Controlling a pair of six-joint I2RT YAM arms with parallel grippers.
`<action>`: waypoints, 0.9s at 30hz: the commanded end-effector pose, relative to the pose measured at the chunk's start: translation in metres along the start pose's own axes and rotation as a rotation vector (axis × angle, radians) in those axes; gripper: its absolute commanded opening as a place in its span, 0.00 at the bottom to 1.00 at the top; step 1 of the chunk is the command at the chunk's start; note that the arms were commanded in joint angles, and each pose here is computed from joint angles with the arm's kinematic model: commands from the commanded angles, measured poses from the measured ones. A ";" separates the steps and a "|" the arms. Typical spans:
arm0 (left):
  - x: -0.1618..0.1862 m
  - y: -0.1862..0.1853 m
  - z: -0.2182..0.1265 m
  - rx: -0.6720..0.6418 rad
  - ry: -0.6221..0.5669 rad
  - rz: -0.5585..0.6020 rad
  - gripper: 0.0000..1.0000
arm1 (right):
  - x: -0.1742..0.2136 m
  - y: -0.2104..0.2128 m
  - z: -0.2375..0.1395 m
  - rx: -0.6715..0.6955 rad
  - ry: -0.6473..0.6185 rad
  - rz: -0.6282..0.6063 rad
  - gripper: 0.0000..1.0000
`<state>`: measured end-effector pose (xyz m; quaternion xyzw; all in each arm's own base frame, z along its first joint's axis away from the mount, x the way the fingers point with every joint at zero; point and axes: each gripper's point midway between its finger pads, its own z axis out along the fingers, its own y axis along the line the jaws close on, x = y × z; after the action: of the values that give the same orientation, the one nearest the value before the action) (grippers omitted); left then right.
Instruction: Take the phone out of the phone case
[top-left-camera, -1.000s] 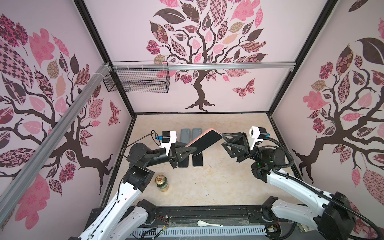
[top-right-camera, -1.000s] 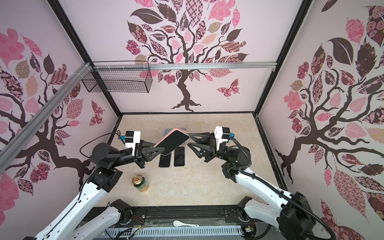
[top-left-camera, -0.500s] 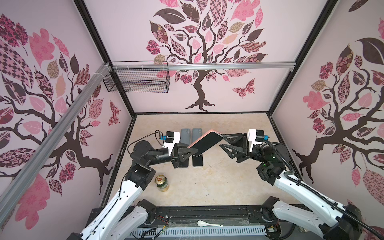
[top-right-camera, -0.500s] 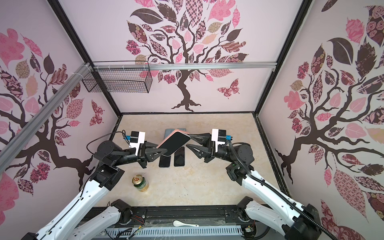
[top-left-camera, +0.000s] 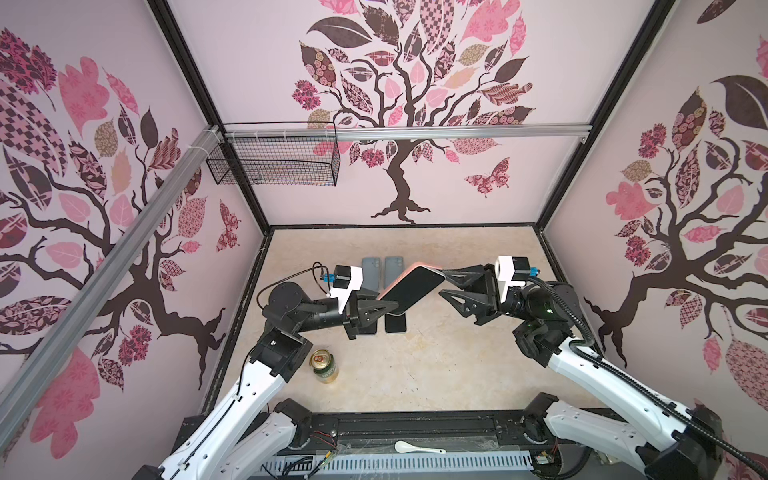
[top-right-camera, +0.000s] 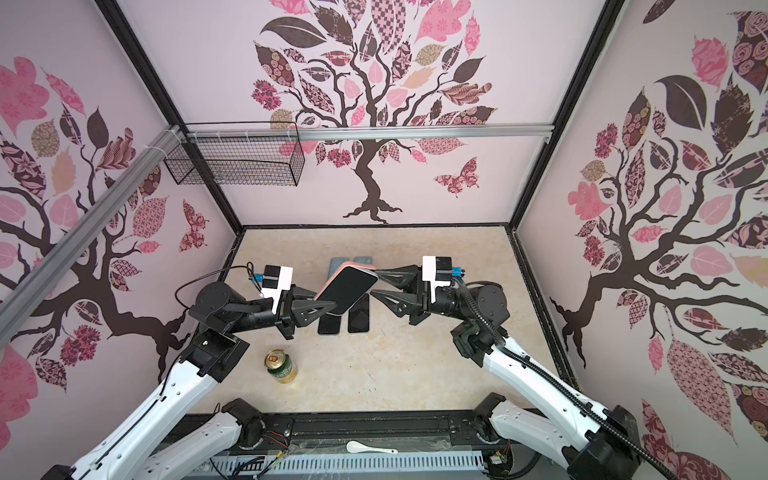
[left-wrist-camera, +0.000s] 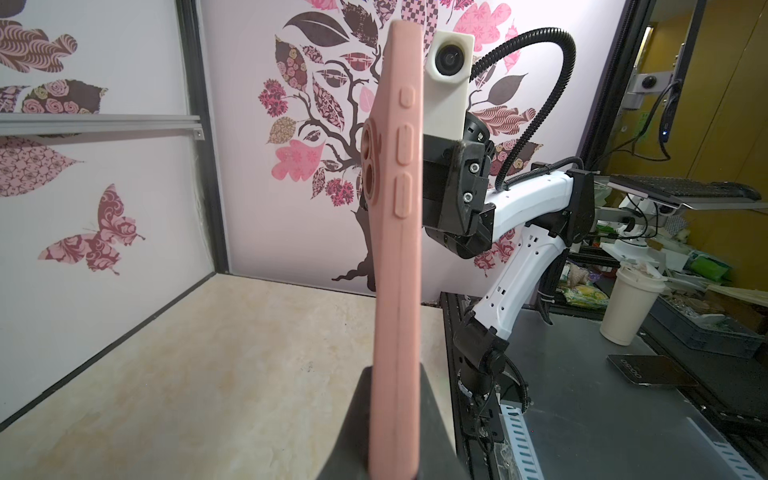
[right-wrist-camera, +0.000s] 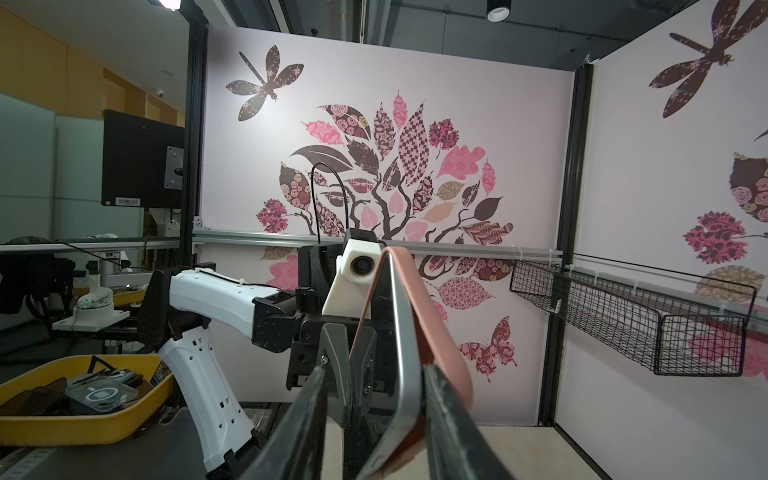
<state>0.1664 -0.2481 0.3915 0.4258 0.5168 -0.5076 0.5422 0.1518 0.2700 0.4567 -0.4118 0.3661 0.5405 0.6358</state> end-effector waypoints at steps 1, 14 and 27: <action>-0.007 0.024 0.004 -0.122 -0.026 -0.022 0.00 | 0.048 0.050 0.002 -0.255 0.192 0.132 0.39; -0.003 0.019 0.004 -0.105 0.022 -0.022 0.00 | 0.065 0.034 0.005 -0.145 0.316 0.232 0.34; -0.004 0.015 0.007 -0.059 0.032 -0.023 0.00 | 0.072 0.037 -0.003 -0.126 0.335 0.169 0.31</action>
<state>0.1756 -0.2521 0.3545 0.4173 0.5779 -0.5035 0.4882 0.1794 0.2743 0.4233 -0.4257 0.4884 0.4437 0.6192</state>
